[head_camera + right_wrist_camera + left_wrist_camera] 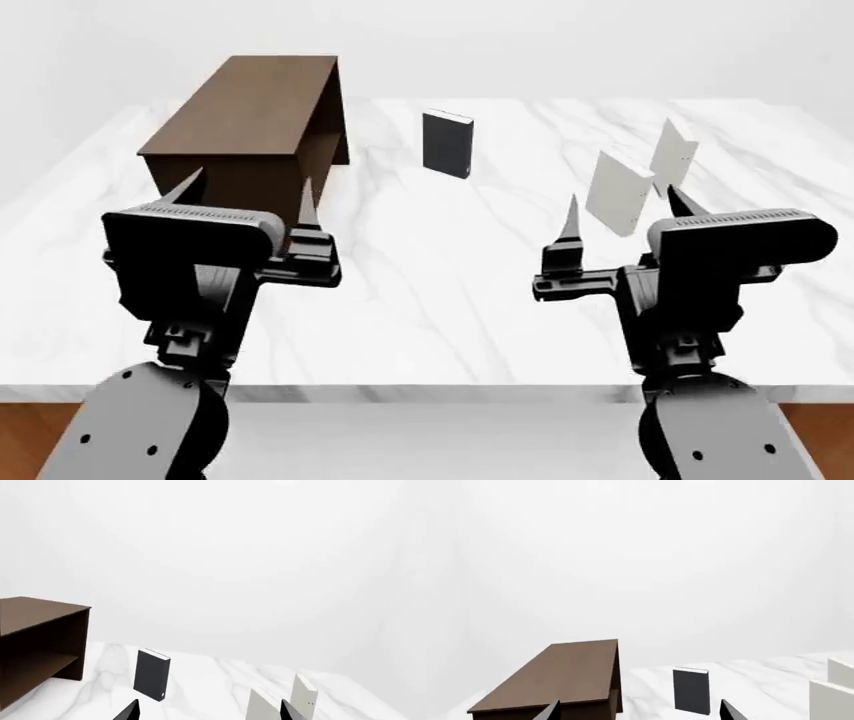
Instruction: Pick up the book on the right and place it under the cabinet shelf.
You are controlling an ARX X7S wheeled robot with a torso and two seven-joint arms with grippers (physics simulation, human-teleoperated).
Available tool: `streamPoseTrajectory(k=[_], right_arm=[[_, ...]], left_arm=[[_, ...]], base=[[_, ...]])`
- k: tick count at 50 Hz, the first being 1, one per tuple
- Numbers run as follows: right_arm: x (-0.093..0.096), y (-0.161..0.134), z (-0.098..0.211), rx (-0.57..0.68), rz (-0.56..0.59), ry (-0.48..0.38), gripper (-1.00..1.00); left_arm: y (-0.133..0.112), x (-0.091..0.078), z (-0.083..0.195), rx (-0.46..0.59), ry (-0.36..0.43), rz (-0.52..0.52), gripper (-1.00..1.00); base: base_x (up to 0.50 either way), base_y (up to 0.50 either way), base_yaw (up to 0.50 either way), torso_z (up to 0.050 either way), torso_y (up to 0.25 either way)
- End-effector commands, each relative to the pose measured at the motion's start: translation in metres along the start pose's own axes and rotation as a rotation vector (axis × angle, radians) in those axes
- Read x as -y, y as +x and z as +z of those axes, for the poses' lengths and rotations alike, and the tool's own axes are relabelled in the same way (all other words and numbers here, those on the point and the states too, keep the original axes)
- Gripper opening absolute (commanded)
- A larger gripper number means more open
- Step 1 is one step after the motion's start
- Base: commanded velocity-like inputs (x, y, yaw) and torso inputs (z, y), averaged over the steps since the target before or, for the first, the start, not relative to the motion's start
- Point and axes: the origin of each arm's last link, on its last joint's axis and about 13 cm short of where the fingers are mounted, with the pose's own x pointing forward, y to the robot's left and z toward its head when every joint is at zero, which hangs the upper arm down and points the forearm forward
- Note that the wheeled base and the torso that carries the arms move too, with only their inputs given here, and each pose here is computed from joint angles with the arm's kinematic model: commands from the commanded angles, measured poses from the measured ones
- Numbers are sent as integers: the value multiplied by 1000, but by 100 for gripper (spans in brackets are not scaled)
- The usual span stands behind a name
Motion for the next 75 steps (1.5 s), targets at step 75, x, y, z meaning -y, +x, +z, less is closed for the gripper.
streamPoseTrajectory(k=[75], right_arm=[[25,22,66,113,-58,-49,100]], left_arm=[[25,-13,66,95,76,7,100]], base=[[95,-116,0,0,0]])
